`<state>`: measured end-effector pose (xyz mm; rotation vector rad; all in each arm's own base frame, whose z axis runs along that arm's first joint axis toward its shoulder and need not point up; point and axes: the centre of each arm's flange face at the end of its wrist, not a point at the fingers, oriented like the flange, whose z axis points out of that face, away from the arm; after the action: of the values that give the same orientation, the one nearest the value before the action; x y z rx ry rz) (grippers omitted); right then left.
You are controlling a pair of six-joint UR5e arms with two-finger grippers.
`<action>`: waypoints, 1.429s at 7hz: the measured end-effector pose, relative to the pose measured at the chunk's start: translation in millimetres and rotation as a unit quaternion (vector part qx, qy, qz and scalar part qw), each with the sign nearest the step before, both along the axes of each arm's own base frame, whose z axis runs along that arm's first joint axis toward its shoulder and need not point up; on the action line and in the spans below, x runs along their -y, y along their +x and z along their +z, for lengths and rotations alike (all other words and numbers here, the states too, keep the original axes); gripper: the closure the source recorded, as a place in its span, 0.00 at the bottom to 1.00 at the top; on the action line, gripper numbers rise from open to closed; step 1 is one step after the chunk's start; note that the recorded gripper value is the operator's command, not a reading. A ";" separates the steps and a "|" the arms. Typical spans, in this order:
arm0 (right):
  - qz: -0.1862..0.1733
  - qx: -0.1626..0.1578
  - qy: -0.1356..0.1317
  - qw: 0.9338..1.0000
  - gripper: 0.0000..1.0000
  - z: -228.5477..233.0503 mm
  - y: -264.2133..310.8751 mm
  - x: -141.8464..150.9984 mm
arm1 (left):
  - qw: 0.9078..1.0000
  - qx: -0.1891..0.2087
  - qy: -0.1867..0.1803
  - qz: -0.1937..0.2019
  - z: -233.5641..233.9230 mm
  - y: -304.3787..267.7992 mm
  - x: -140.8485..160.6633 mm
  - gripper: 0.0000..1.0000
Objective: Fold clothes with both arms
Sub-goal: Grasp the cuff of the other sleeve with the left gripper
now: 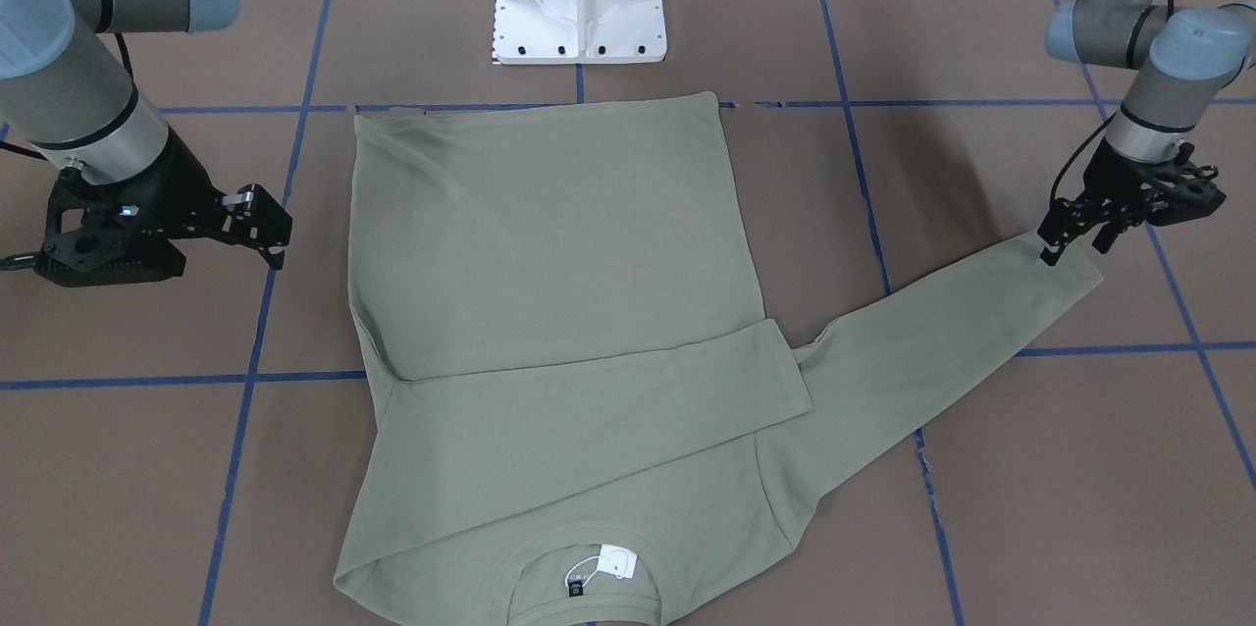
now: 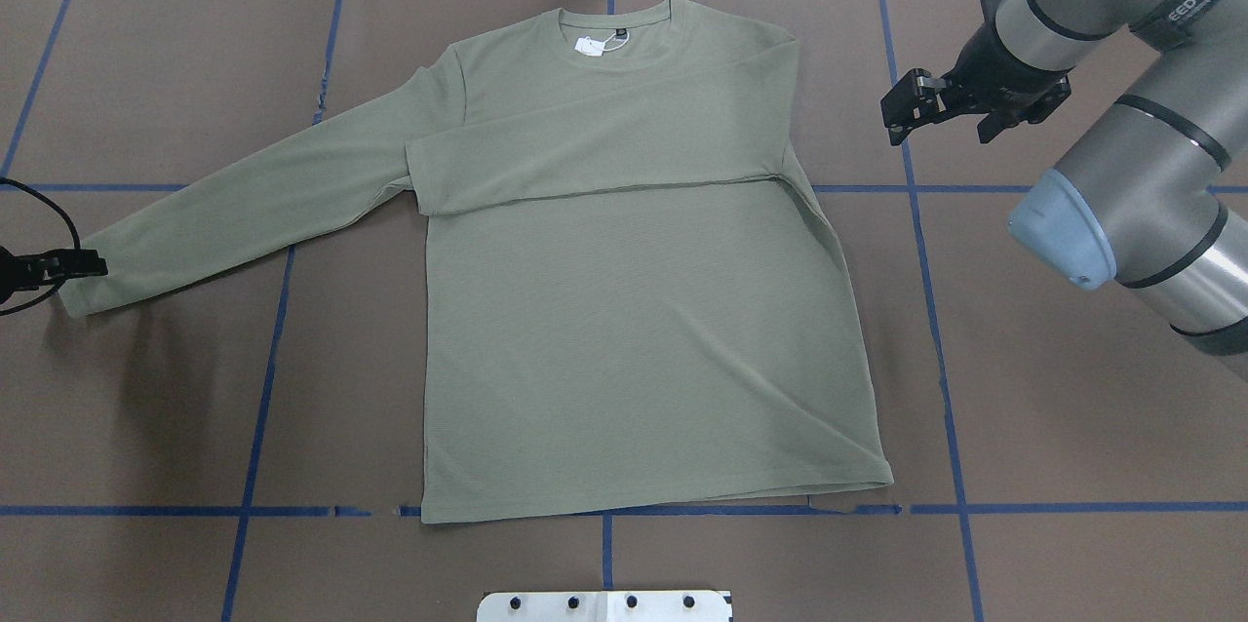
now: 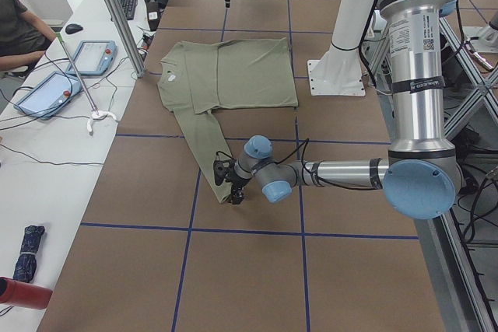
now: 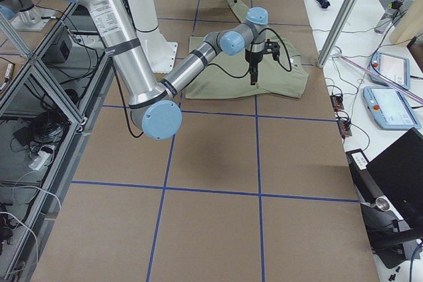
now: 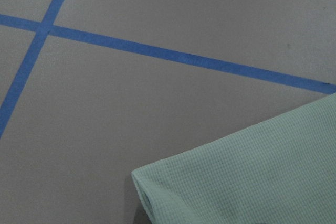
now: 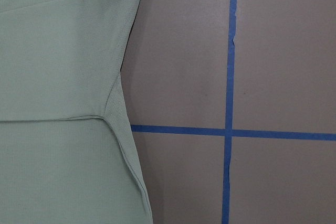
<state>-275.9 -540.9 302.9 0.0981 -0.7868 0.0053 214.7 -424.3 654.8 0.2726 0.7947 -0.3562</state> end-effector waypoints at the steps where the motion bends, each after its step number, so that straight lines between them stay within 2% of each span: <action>1: 0.000 0.001 0.001 1.000 0.00 -0.8 0.3 -0.5 | 1.000 0.000 -0.001 0.000 0.7 -0.1 0.0 0.18; 3: 0.000 0.001 0.001 1.000 0.00 -1.2 0.5 -0.7 | 1.000 0.002 0.000 -0.002 1.4 -0.3 0.5 0.34; 4: 0.000 0.001 0.001 1.000 0.00 -1.4 0.5 -0.7 | 1.000 0.004 0.000 -0.006 1.6 -0.6 1.2 0.53; 6: 0.001 0.001 0.001 1.000 0.00 -2.1 0.4 -0.6 | 1.000 0.004 0.000 -0.011 1.4 -1.0 1.9 0.70; 8: 0.001 0.001 0.001 1.000 0.00 -1.7 -0.1 -0.5 | 1.000 0.004 0.000 -0.011 0.2 -0.9 2.2 0.94; 9: 0.001 0.000 0.001 1.000 0.00 -1.6 -0.4 -0.5 | 1.000 0.003 0.002 -0.011 -1.4 -0.8 2.3 1.00; 10: 0.001 0.000 0.001 1.000 0.00 -1.5 -0.4 -0.5 | 1.000 0.001 0.003 -0.011 -3.7 -0.6 2.4 1.00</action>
<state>-276.2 -540.4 301.4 0.1009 -0.7872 0.0055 214.1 -426.8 651.1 0.2876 0.7907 -0.3745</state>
